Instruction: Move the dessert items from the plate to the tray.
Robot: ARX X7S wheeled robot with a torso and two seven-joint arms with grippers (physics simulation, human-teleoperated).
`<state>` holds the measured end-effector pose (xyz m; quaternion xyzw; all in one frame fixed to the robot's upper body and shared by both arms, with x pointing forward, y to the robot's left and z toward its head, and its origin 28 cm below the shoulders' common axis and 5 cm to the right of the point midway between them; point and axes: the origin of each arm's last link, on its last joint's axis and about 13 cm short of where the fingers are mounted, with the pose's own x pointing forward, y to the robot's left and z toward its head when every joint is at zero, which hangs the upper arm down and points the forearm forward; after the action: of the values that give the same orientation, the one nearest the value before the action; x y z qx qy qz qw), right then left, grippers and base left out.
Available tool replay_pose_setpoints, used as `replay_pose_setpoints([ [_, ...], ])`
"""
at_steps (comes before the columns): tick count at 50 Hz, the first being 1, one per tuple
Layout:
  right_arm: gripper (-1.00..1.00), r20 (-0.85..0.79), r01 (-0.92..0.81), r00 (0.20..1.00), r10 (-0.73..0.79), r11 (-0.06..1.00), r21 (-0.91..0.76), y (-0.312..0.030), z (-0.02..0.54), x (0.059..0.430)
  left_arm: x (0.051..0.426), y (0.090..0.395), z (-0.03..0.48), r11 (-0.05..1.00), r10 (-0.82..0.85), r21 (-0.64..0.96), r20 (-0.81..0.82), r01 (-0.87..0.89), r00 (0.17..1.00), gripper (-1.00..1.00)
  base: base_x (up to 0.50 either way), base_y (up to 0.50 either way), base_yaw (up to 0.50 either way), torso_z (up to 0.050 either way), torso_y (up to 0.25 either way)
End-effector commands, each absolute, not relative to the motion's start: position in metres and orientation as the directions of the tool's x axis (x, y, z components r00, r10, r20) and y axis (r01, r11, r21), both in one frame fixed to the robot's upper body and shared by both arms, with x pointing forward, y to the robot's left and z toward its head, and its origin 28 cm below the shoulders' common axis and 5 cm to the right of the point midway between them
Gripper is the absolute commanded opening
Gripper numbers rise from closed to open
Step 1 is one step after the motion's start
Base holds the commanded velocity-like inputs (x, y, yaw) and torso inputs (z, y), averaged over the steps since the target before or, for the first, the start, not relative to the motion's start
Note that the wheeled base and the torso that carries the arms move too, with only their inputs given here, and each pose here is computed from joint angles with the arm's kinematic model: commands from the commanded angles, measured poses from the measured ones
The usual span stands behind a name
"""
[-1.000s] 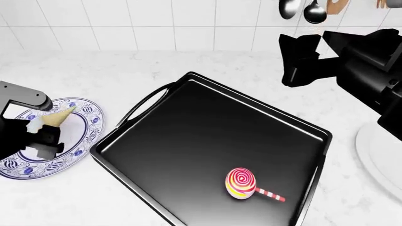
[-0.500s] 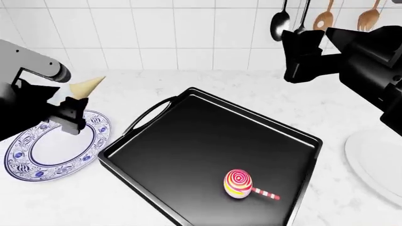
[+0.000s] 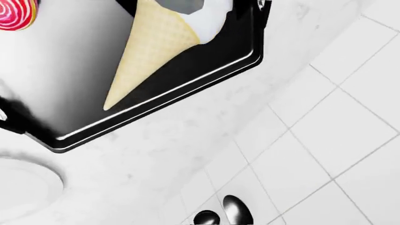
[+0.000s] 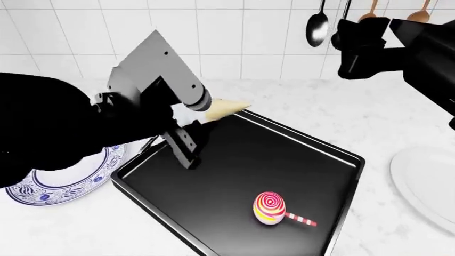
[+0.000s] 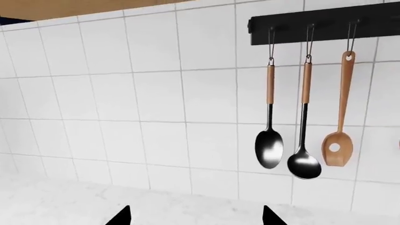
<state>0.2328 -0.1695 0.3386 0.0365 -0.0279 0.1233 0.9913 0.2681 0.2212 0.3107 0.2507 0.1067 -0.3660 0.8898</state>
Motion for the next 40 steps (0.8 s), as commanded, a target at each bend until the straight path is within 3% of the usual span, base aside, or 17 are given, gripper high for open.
replay_pose_setpoints([
  [1, 1.0, 0.08, -0.239, 0.969, 0.233, 0.969, 0.066, -0.171, 0.344, 0.231, 0.274, 0.19, 0.298, 0.47, -0.67, 0.371, -0.441, 0.801, 0.597, -1.0, 0.0, 0.0, 0.0, 0.0, 0.0],
  [20, 1.0, 0.074, -0.24, 0.969, 0.235, 0.967, 0.08, -0.174, 0.337, 0.232, 0.277, 0.19, 0.289, 0.429, -0.636, 0.385, -0.514, 0.817, 0.575, -1.0, 0.0, 0.0, 0.0, 0.0, 0.0],
  [21, 1.0, 0.073, -0.239, 0.97, 0.233, 0.968, 0.08, -0.174, 0.337, 0.232, 0.276, 0.19, 0.288, 0.426, -0.634, 0.383, -0.52, 0.82, 0.572, 1.0, 0.0, 0.0, 0.0, 0.0, 0.0],
  [32, 1.0, 0.071, -0.234, 0.971, 0.228, 0.968, 0.088, -0.176, 0.334, 0.231, 0.273, 0.193, 0.288, 0.422, -0.618, 0.391, -0.536, 0.818, 0.575, 1.0, 0.0, 0.0, 0.0, 0.0, 0.0],
  [40, 1.0, 0.072, -0.234, 0.971, 0.228, 0.968, 0.09, -0.175, 0.334, 0.23, 0.272, 0.196, 0.319, 0.467, -0.643, 0.434, -0.431, 0.771, 0.632, 1.0, 0.0, 0.0, 0.0, 0.0, 0.0],
])
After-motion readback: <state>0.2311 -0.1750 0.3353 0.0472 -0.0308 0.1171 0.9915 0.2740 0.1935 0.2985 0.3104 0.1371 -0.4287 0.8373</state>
